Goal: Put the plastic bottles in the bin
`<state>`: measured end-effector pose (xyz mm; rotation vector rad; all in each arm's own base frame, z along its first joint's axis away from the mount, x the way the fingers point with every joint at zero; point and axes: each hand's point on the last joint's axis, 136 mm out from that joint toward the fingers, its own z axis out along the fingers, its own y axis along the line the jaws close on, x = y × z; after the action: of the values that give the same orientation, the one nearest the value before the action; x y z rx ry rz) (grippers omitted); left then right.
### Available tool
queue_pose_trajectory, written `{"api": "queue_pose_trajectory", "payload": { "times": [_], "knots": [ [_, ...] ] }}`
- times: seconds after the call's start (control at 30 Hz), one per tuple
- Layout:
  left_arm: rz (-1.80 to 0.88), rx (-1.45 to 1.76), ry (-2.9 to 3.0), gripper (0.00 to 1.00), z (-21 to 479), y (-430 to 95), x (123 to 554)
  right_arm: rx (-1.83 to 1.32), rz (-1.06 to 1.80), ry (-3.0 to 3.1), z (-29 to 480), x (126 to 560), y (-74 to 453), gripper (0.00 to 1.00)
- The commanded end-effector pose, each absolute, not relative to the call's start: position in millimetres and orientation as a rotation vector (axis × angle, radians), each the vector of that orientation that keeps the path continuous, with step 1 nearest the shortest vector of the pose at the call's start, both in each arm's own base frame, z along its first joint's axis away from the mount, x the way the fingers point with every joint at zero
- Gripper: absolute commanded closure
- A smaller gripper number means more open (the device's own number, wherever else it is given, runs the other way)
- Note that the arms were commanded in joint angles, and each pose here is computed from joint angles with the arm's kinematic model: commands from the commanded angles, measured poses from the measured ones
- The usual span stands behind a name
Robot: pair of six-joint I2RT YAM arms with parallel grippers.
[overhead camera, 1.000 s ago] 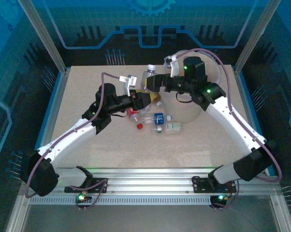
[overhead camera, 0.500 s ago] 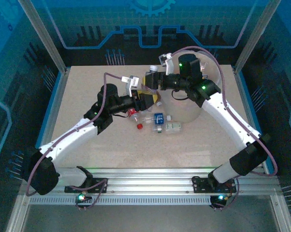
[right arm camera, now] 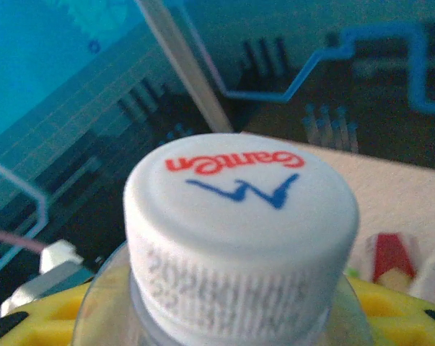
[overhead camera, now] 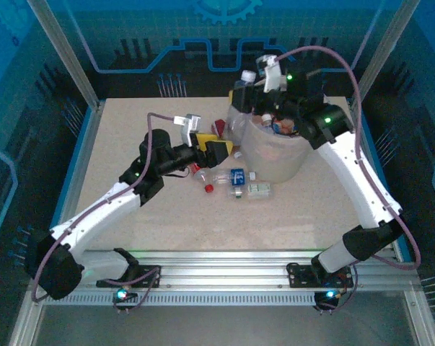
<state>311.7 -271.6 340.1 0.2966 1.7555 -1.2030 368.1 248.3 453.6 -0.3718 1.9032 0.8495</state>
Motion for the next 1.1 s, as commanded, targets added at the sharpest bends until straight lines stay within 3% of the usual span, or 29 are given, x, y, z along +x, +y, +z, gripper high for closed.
{"api": "queue_pose_trajectory", "payload": {
  "times": [0.0, 0.37, 0.77, 1.07],
  "knots": [
    [-1.113, 0.284, 1.722, 0.01, 342, -258, 309, -0.312, 0.622, 1.897, 465, 384, 208, 0.50],
    [-0.989, 0.223, 1.687, 0.01, 335, -232, 303, -0.066, 0.269, 1.914, 458, 444, 129, 0.48],
    [-0.934, 0.191, 1.721, 0.01, 325, -224, 307, 0.027, 0.294, 2.091, 376, 496, 140, 0.48],
    [-0.905, 0.185, 1.761, 0.01, 317, -225, 312, 0.158, 0.350, 2.160, 317, 497, 143, 0.42]
  ]
}}
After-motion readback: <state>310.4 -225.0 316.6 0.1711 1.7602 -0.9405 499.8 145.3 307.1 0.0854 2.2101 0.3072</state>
